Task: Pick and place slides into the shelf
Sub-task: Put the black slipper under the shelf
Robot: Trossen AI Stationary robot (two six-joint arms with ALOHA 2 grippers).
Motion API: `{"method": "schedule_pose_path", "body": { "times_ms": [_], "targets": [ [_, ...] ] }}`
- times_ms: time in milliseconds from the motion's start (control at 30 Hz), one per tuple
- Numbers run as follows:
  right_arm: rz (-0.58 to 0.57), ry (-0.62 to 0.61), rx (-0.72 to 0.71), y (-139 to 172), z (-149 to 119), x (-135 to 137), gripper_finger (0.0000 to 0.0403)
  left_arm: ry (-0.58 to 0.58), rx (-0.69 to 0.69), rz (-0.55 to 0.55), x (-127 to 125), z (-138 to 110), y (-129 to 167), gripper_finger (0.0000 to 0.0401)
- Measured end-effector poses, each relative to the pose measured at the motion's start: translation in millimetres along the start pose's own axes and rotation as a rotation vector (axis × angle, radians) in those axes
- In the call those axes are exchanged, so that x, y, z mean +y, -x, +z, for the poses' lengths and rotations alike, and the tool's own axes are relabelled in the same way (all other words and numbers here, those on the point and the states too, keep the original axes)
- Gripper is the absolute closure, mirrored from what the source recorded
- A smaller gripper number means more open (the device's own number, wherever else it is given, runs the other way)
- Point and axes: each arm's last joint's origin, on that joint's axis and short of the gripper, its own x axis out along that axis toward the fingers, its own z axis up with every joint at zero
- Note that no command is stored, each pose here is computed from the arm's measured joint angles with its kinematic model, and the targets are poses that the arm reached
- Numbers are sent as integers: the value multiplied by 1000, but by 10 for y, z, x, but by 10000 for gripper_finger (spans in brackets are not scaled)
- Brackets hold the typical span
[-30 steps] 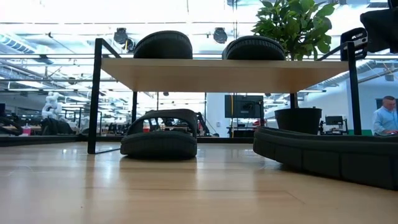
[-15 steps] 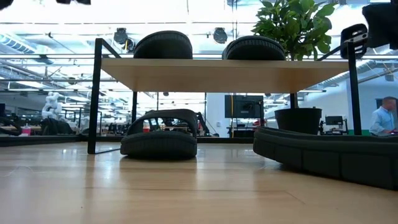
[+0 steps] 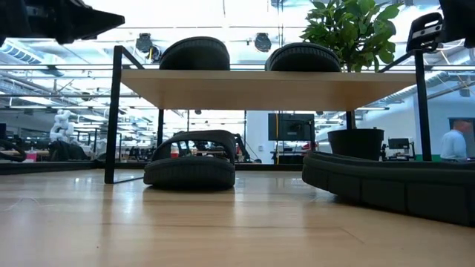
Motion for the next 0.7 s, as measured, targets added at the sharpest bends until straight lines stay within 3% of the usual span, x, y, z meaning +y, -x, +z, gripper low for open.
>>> {"method": "schedule_pose_path", "body": {
  "times_ms": [233, 433, 533, 633, 700],
  "targets": [
    [14, 25, -5, 0, 2, 4, 403, -3, 10, -6, -12, -14, -7, 385],
    [196, 59, -145, -5, 109, 48, 403, -17, 10, -6, -12, -15, -7, 384],
    [199, 75, -62, -48, 53, 75, 403, -3, 11, -6, -12, -15, -7, 392],
    [137, 95, -7, -156, 149, 83, 402, 8, 13, -7, -14, -17, -7, 399],
    [157, 126, 34, -249, 204, 128, 397, 18, 16, -9, -15, -21, -7, 398]
  ]
}}
